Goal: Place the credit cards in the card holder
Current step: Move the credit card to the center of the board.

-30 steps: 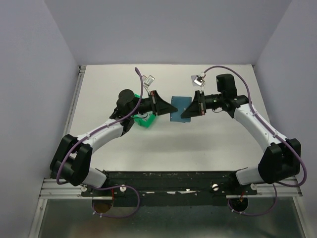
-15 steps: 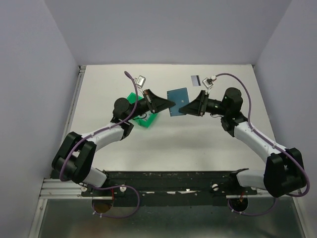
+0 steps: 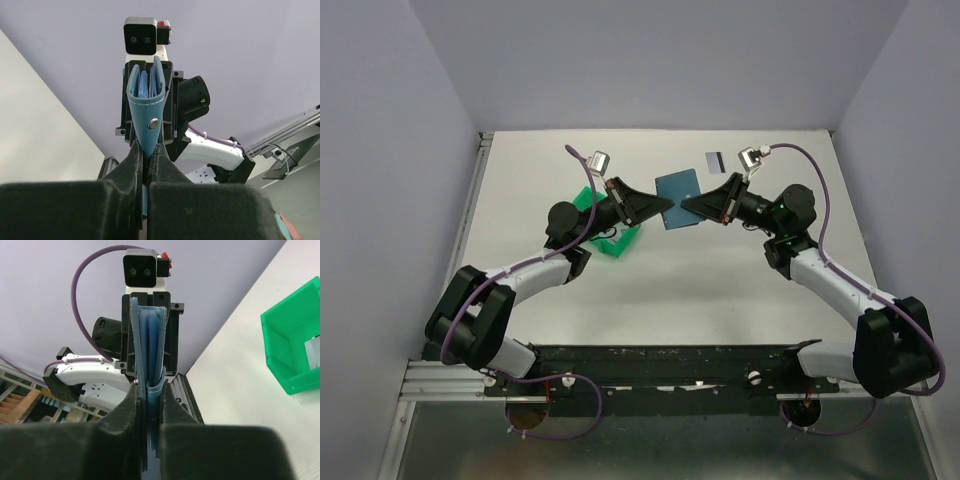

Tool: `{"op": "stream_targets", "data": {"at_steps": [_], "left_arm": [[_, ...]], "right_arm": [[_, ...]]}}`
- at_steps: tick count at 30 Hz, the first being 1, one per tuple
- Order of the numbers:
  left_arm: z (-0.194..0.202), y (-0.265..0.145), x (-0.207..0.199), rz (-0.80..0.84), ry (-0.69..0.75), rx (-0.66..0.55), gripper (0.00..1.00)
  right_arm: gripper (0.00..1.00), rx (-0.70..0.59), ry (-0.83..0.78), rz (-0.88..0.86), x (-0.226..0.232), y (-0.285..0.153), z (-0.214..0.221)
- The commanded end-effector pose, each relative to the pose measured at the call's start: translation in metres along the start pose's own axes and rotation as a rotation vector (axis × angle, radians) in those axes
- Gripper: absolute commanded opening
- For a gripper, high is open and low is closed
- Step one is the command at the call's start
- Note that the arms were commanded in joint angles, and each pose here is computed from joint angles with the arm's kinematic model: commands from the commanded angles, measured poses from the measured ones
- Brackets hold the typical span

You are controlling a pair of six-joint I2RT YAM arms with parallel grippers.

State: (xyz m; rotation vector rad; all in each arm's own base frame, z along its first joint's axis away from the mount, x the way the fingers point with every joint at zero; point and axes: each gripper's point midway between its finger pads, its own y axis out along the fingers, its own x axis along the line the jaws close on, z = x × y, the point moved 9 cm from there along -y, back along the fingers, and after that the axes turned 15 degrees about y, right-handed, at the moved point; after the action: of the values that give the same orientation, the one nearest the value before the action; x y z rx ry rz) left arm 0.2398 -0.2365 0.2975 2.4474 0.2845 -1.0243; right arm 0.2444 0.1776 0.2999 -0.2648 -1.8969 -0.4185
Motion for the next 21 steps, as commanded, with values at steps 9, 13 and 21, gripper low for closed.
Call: {"op": "stream_targets", "data": {"at_steps": [9, 13, 21], "left_arm": [[-0.021, -0.022, 0.013, -0.113, 0.034, 0.023, 0.87], [-0.030, -0.034, 0.018, -0.244, 0.091, 0.086, 0.89], [-0.035, -0.047, 0.032, -0.328, 0.111, 0.143, 0.89]], "right_arm": [[0.00, -0.142, -0.228, 0.502, 0.011, 0.001, -0.050], [0.00, -0.099, -0.259, 0.852, -0.007, 0.003, -0.096], [0.00, 0.018, -0.370, 1.237, -0.059, 0.027, -0.177]]}}
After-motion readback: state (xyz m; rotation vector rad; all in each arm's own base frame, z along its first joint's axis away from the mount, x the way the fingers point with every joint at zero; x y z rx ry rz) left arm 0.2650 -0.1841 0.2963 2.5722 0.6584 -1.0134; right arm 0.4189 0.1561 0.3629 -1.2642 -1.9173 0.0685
